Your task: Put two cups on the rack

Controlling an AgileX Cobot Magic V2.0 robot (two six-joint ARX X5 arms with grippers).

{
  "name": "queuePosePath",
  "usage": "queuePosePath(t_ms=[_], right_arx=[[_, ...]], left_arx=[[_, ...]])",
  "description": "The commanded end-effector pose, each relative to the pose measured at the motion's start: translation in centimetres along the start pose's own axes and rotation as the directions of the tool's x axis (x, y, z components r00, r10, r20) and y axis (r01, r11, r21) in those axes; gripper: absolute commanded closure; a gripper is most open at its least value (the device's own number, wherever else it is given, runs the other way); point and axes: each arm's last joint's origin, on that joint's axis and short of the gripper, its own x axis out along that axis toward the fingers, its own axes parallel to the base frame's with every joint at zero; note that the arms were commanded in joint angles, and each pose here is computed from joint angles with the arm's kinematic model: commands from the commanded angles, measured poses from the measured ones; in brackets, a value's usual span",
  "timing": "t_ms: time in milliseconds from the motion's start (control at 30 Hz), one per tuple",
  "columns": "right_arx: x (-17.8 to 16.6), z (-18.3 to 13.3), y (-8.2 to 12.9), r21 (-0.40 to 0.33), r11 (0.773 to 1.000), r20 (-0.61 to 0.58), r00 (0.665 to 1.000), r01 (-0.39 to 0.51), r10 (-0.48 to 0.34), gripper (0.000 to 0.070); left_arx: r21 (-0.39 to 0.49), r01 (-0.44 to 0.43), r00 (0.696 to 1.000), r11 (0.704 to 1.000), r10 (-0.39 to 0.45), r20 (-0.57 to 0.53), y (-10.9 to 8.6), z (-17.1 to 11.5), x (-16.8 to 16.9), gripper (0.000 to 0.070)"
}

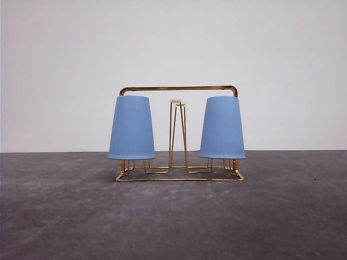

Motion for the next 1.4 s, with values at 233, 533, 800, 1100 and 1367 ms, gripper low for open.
queuePosePath(t_ms=[233,533,800,1100,1367], right_arx=[[0.03,0.02,-0.02,-0.004,1.0,0.01,1.0,0.005,-0.005,0.0658],[0.03,0.02,-0.02,-0.004,1.0,0.01,1.0,0.005,-0.005,0.0658],[0.03,0.02,-0.02,-0.004,1.0,0.01,1.0,0.005,-0.005,0.0658],[0.03,0.02,-0.02,-0.004,1.0,0.01,1.0,0.005,-0.005,0.0658],[0.03,0.02,-0.02,-0.004,1.0,0.01,1.0,0.005,-0.005,0.0658]], left_arx=[[0.005,0.0,1.0,1.0,0.0,-0.02,0.02,-0.5,0.12,0.07],[0.005,0.0,1.0,1.0,0.0,-0.02,0.02,-0.5,0.12,0.07],[0.005,0.0,1.0,1.0,0.0,-0.02,0.02,-0.5,0.12,0.07],[0.005,0.0,1.0,1.0,0.0,-0.02,0.02,-0.5,0.12,0.07],[0.005,0.0,1.0,1.0,0.0,-0.02,0.02,-0.5,0.12,0.07]])
